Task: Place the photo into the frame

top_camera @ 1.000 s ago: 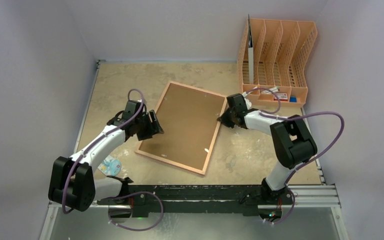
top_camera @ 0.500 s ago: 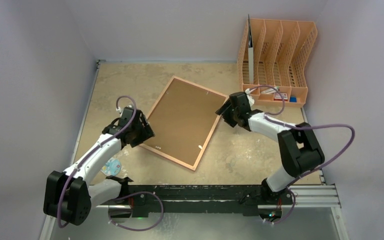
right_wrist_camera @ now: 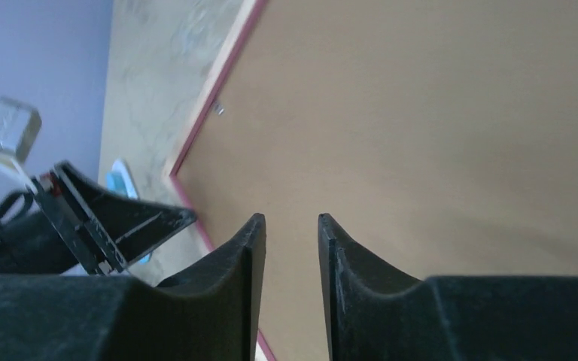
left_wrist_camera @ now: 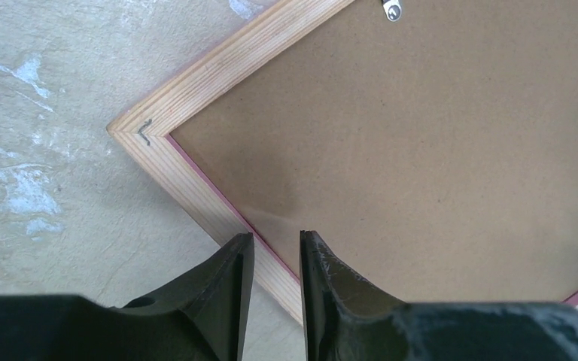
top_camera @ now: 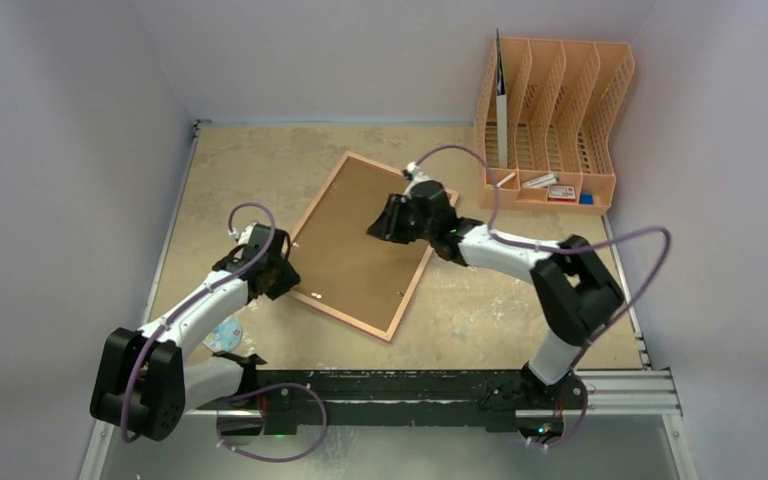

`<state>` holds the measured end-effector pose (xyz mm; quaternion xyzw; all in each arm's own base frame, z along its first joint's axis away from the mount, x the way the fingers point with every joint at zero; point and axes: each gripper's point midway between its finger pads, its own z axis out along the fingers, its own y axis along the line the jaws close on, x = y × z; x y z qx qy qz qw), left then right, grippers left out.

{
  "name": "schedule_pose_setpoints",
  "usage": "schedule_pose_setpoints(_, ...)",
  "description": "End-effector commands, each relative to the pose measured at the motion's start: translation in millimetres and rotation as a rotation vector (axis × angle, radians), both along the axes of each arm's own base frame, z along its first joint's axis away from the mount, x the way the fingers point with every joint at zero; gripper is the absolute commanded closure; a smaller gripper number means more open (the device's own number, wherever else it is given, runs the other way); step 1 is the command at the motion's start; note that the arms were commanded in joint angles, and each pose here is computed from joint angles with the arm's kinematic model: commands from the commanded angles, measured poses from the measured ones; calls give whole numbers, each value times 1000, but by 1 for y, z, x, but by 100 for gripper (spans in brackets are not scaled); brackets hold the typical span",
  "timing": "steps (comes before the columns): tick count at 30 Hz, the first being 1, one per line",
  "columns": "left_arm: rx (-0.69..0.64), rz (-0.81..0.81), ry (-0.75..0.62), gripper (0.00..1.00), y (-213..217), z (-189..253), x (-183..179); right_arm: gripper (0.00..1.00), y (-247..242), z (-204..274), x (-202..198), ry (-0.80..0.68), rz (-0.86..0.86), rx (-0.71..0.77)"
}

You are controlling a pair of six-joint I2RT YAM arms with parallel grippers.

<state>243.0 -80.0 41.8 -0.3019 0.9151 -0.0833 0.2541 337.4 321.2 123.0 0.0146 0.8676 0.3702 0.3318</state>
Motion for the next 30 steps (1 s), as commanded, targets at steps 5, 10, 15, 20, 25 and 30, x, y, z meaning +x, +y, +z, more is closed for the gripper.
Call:
schedule_pose_setpoints(5,27,62,4,67,10,-3,-8,67,126,-6,-62,-80,484,56)
schedule_pose_setpoints(10,29,47,36,65,10,-5,-17,70,152,-33,-88,-36,573,24)
schedule_pose_setpoints(15,13,9,65,59,6,-17,-24,71,159,-49,-97,-28,613,-20)
schedule_pose_setpoints(20,16,-11,93,63,4,-25,-25,70,160,-64,-96,-15,614,-63)
schedule_pose_setpoints(25,16,-14,87,72,4,-26,-25,73,161,-79,-100,10,644,-95)
schedule_pose_setpoints(30,10,-15,78,74,3,-25,-24,88,161,-84,-109,23,687,-90)
